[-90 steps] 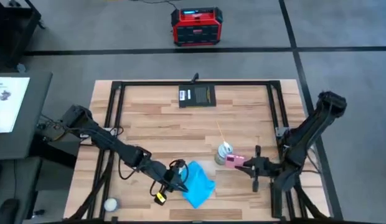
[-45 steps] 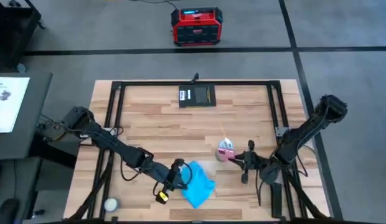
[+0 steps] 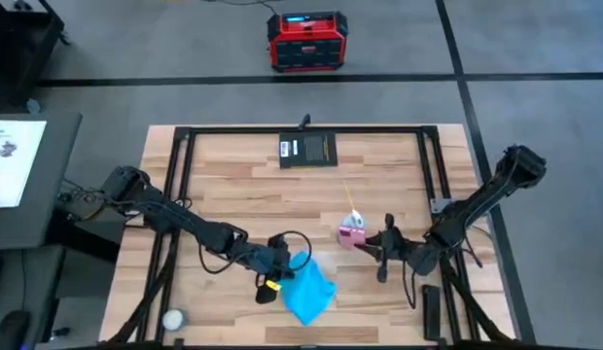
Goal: Apply microfiber cloth
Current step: Wipe the back of the cellphone with the microfiber cloth
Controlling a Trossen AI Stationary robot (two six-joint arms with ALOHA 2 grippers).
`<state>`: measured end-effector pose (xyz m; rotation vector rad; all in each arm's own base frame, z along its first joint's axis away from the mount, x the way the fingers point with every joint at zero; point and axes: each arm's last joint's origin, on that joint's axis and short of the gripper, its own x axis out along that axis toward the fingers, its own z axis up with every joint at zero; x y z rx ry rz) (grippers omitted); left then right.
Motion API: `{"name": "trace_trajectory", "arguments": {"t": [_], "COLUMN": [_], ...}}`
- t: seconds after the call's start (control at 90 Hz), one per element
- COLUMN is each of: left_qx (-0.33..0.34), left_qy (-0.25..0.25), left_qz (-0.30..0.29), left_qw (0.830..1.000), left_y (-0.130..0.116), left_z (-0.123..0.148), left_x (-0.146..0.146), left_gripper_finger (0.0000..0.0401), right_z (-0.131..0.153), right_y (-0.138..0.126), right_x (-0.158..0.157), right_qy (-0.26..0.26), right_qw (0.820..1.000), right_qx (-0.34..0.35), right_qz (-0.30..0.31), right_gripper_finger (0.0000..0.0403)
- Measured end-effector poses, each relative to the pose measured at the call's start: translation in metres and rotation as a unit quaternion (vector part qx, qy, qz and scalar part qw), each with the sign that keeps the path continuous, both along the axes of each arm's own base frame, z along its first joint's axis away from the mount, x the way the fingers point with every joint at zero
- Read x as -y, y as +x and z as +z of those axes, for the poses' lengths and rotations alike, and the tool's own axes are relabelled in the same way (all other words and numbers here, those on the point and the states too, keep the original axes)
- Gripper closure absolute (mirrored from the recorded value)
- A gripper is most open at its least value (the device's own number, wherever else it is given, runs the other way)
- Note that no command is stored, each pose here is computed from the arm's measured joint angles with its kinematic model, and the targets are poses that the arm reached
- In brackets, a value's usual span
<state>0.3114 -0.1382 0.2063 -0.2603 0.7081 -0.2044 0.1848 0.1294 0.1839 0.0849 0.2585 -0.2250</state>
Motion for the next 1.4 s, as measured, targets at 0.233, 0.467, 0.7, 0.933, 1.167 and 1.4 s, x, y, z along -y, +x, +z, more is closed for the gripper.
{"name": "trace_trajectory", "arguments": {"t": [0.233, 0.467, 0.7, 0.933, 1.167, 1.4], "left_qx": [-0.011, -0.092, -0.094, -0.135, -0.222, -0.280], "left_qy": [-0.085, -0.106, -0.113, -0.124, -0.034, 0.013], "left_qz": [0.024, 0.092, 0.134, 0.119, 0.060, 0.050], "left_qw": [0.996, 0.986, 0.980, 0.976, 0.973, 0.959], "left_y": [0.004, -0.003, -0.004, 0.018, 0.053, 0.056], "left_z": [0.015, 0.005, 0.005, -0.016, -0.036, -0.048], "left_x": [0.008, 0.005, 0.004, 0.019, 0.039, 0.040], "left_gripper_finger": [0.0298, 0.0262, 0.0260, 0.0259, 0.0259, 0.0259], "right_z": [0.001, 0.001, 0.002, 0.002, 0.002, 0.002], "right_y": [0.000, 0.001, 0.001, 0.001, 0.000, -0.001], "right_x": [-0.001, -0.001, -0.001, -0.002, -0.003, -0.005], "right_qy": [0.004, 0.005, 0.004, 0.008, 0.009, 0.008], "right_qw": [1.000, 1.000, 1.000, 1.000, 1.000, 0.999], "right_qx": [0.002, 0.003, 0.004, 0.002, 0.005, 0.005], "right_qz": [0.010, 0.012, 0.012, 0.023, 0.026, 0.032], "right_gripper_finger": [0.0393, 0.0393, 0.0393, 0.0393, 0.0393, 0.0393]}}
